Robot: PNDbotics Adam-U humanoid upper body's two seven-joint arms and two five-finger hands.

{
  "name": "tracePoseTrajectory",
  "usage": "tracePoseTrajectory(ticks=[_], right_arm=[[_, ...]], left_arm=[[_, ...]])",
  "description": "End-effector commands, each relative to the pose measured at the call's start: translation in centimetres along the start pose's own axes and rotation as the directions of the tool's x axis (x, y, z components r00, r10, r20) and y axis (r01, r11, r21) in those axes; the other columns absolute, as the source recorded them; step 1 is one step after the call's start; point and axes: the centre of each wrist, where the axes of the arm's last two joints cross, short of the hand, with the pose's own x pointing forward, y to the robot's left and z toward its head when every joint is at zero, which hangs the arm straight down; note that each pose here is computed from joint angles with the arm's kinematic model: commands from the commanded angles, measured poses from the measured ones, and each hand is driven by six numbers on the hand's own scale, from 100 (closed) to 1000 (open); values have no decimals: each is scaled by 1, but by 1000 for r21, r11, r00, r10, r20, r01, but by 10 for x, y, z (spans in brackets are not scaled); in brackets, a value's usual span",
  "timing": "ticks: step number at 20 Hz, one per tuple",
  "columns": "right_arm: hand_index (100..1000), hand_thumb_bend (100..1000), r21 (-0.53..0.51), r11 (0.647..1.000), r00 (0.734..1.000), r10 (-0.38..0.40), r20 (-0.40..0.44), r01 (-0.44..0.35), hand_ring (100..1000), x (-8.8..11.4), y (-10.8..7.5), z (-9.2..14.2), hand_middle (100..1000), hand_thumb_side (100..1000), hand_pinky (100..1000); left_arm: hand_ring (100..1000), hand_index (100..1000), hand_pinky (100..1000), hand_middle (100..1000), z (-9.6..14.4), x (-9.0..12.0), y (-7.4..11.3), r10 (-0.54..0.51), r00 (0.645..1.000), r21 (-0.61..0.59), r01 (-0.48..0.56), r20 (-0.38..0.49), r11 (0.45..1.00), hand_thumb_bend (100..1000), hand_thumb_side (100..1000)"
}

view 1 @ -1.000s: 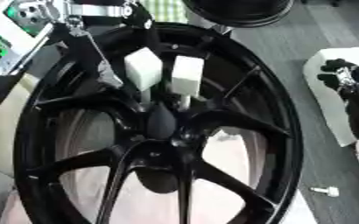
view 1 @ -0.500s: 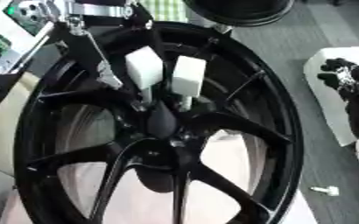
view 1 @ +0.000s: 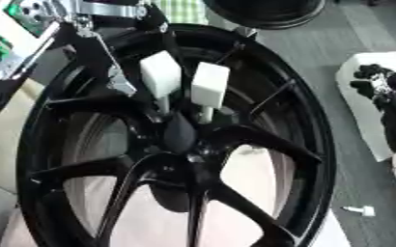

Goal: Pull the pin out of the wheel hub.

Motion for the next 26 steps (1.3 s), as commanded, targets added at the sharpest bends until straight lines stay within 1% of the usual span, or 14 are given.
tracePoseTrajectory(ticks=[1, 8, 15, 16, 21, 26], right_arm=[[765, 156, 1, 1000, 999, 13, 31, -13, 770, 10, -5, -4, 723, 672, 897], [765, 156, 2, 1000, 999, 17, 29, -17, 770, 9, -5, -3, 723, 672, 897], [765, 156, 1, 1000, 999, 17, 29, -17, 770, 9, -5, -3, 723, 671, 897], [765, 156, 1, 1000, 999, 16, 30, -16, 770, 9, -5, -3, 723, 671, 897], [765, 156, 1, 1000, 999, 13, 31, -13, 770, 10, -5, -4, 723, 670, 897], [765, 157, 0, 1000, 999, 13, 32, -13, 770, 10, -5, -4, 723, 669, 897]], left_arm=[[580, 683, 713, 565, 9, 6, 15, -69, 997, -33, 70, 32, 997, 557, 100], [585, 694, 715, 576, 9, 9, 18, -70, 997, -34, 71, 30, 997, 579, 100], [574, 684, 709, 559, 9, 9, 20, -51, 998, -23, 52, 38, 998, 563, 100], [553, 656, 695, 519, 9, 9, 20, -49, 998, -23, 50, 38, 998, 535, 100], [515, 595, 678, 459, 7, 8, 19, -32, 998, -18, 33, 47, 999, 503, 100], [495, 566, 670, 428, 5, 7, 17, -14, 999, -20, 15, 50, 1000, 486, 100]])
